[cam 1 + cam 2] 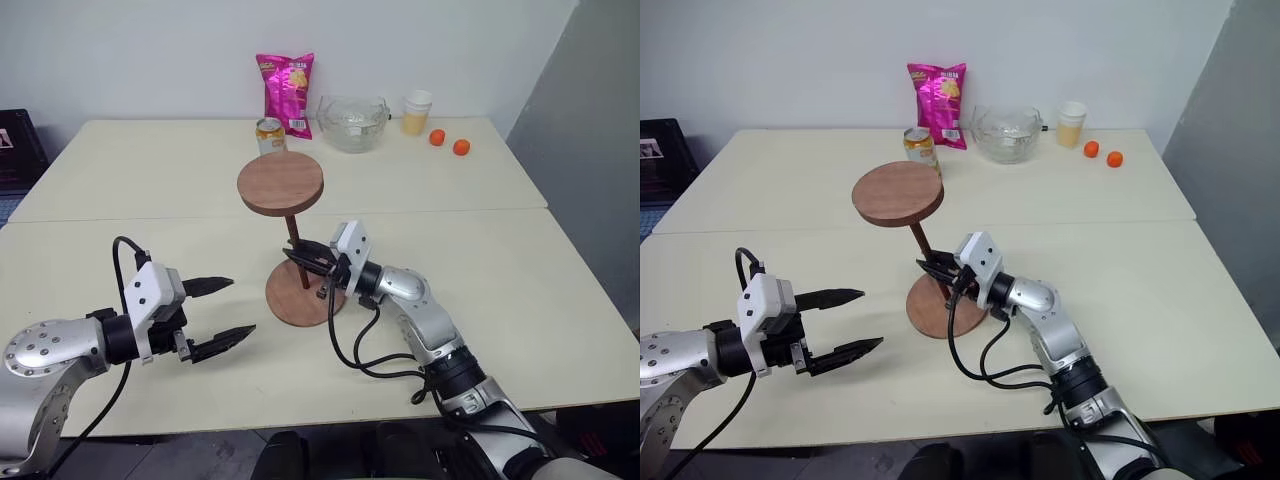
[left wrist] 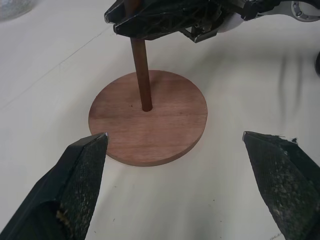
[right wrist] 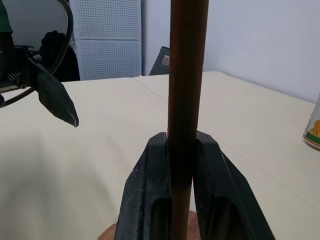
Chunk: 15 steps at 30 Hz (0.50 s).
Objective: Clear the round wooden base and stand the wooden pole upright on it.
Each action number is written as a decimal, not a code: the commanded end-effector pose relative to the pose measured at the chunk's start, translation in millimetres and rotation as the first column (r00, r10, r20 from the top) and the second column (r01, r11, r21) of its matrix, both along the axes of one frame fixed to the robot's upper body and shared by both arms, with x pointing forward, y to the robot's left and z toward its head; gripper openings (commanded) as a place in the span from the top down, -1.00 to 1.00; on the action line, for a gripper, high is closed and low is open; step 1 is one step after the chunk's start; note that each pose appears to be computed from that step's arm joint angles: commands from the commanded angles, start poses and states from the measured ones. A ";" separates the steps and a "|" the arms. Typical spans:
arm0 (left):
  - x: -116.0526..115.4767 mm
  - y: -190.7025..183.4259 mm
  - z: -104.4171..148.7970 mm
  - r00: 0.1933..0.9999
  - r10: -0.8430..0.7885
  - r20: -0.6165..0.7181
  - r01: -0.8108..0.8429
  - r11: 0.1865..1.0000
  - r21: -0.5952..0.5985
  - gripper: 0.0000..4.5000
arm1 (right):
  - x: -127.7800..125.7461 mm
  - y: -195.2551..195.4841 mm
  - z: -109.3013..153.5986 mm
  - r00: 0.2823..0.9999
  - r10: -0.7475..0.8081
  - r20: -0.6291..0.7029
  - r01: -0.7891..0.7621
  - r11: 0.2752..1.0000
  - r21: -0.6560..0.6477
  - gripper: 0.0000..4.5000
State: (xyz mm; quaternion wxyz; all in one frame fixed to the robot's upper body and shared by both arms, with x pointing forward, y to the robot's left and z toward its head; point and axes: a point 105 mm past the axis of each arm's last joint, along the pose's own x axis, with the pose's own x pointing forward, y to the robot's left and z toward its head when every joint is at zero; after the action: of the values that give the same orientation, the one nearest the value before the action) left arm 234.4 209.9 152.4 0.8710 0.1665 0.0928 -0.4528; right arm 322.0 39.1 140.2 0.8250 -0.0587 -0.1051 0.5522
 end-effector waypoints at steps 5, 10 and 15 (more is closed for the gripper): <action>-0.3 -4.1 12.5 0.999 -0.017 0.046 0.016 1.000 0.014 -1.00 | 0.9 -8.9 -64.5 0.982 -0.059 -0.179 0.017 0.974 -0.228 0.90; 0.1 -4.2 13.1 0.999 -0.015 0.046 0.014 1.000 0.015 -1.00 | 4.3 -18.0 -77.0 0.968 -0.101 -0.231 0.036 0.962 -0.270 0.90; 0.1 -5.8 13.7 0.999 -0.011 0.047 0.011 1.000 0.008 -1.00 | 3.8 -17.4 -71.6 0.969 -0.098 -0.228 0.038 0.966 -0.257 0.90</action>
State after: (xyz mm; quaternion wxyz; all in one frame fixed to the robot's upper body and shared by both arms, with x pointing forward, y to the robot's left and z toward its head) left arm 234.4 207.0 154.6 0.8707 0.1697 0.0926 -0.4523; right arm 326.3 39.0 134.6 0.8288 -0.0714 -0.0656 0.5511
